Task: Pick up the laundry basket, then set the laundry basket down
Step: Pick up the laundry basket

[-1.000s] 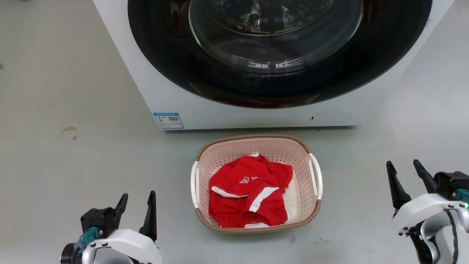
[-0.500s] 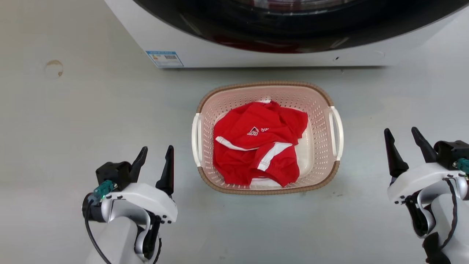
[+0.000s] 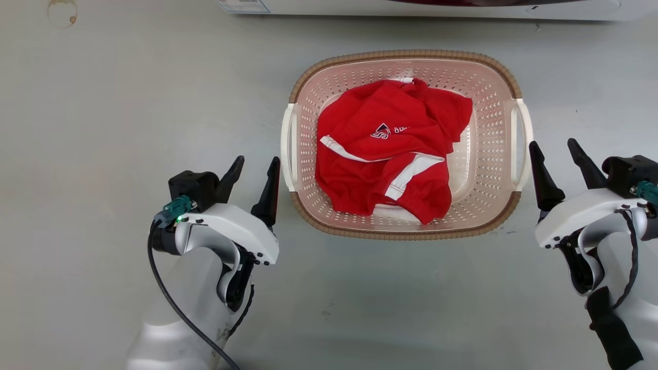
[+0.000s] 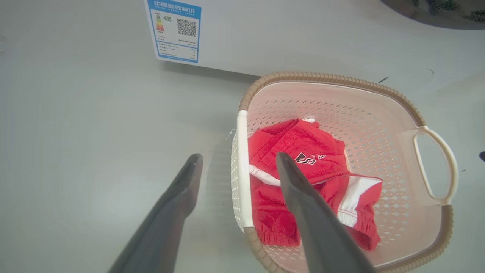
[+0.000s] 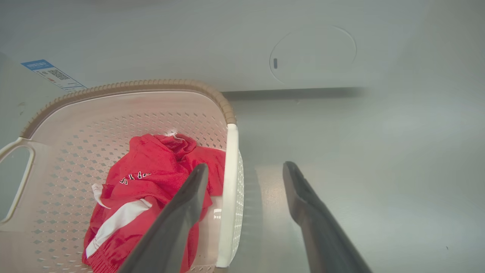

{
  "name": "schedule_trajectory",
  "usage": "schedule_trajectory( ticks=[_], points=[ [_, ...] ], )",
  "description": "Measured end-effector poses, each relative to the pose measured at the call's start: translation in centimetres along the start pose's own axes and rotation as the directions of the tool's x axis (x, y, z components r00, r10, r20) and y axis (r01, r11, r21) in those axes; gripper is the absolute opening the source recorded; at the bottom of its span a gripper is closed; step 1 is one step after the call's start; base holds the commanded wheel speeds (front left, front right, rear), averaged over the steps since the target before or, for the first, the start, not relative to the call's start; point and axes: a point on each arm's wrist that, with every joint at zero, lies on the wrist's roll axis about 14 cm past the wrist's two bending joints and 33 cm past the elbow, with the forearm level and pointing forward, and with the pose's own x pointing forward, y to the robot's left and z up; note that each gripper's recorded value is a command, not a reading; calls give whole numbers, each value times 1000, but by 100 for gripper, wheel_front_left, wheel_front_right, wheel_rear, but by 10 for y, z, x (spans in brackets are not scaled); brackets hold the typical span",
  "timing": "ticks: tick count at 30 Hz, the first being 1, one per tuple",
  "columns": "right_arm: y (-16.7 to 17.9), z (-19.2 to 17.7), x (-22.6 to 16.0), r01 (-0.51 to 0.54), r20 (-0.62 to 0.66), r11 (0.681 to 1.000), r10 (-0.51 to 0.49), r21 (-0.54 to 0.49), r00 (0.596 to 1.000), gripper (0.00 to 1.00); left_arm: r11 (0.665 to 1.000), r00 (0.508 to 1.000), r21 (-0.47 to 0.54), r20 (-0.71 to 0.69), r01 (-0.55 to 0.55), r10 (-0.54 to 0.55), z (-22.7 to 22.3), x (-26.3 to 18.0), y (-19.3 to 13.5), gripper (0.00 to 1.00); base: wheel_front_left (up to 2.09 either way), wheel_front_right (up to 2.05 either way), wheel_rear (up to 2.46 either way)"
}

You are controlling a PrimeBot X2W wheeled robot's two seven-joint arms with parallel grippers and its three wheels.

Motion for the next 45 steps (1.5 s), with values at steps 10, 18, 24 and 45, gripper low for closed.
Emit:
schedule_trajectory(
  ticks=[10, 18, 24, 45],
  points=[
    [8, -19, 18, -38, -50, 999, 40, 35, 998, 100, 998, 997, -2, -44, 65, -65, -12, 20, -18, 100, 0, 0, 0],
    [10, -30, 32, -58, -86, 997, 62, 53, 994, 100, 997, 993, 10, -81, 82, -81, -20, 36, -18, 100, 0, 0, 0],
    [7, -39, 44, -64, -114, 996, 70, 57, 991, 100, 997, 992, 19, -107, 75, -72, -26, 49, -9, 100, 0, 0, 0],
    [3, -60, 63, -88, -166, 994, 98, 68, 981, 100, 993, 968, 37, -229, 111, -100, -64, 73, -9, 100, 0, 0, 0]
  ],
)
